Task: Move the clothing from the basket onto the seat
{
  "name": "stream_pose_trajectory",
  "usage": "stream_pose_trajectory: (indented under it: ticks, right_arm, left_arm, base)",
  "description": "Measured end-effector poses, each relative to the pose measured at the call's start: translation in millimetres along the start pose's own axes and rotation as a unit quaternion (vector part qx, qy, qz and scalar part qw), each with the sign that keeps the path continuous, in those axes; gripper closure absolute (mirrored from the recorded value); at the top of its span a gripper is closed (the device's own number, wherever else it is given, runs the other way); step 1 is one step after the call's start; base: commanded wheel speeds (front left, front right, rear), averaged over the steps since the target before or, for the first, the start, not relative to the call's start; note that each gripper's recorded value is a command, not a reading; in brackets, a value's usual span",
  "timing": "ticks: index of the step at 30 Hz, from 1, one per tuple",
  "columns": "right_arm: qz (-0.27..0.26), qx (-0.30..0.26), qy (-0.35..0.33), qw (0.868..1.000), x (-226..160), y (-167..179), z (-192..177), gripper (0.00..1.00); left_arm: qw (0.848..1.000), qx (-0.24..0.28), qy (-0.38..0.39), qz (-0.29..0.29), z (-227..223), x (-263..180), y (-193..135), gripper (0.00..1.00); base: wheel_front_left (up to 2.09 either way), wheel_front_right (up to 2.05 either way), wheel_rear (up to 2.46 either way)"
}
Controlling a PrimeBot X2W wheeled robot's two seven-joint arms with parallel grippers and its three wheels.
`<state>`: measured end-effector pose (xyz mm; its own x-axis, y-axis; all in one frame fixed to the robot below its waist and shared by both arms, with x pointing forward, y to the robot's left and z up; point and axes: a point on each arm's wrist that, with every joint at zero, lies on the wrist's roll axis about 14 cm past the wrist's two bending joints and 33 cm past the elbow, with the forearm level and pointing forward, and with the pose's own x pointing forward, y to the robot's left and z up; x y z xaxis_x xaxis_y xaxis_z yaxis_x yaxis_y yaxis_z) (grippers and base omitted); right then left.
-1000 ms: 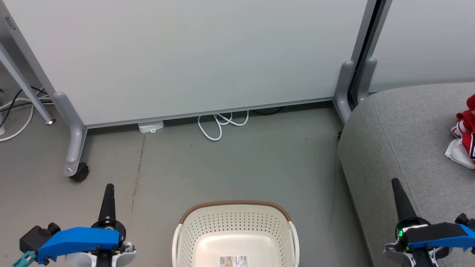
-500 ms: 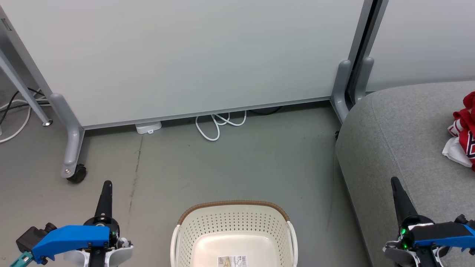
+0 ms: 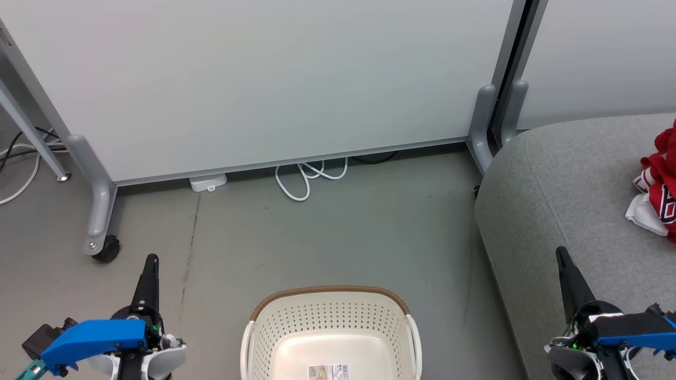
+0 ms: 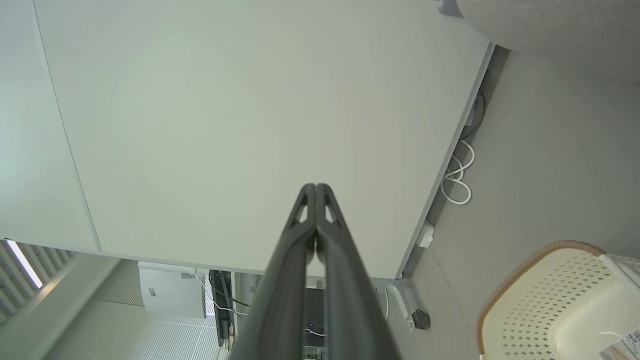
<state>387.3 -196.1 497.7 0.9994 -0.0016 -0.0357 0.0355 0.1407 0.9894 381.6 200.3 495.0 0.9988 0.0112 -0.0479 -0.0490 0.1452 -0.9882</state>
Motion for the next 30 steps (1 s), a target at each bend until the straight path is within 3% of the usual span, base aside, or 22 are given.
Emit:
stream_pose_trajectory:
  ticks: [21,30]
  right_arm:
    - [0.011,0.072,0.0,0.997,-0.6,4.6,3.8,1.0]
    - [0.011,0.073,0.0,0.997,-0.6,4.8,4.0,1.0]
  left_arm:
    - [0.997,-0.074,0.004,-0.016,1.0,5.2,-7.8,1.0]
    - [0.997,-0.074,0.004,-0.018,1.3,5.5,-8.8,1.0]
  base:
    - [0.0,0.0,0.0]
    - [0.0,0.0,0.0]
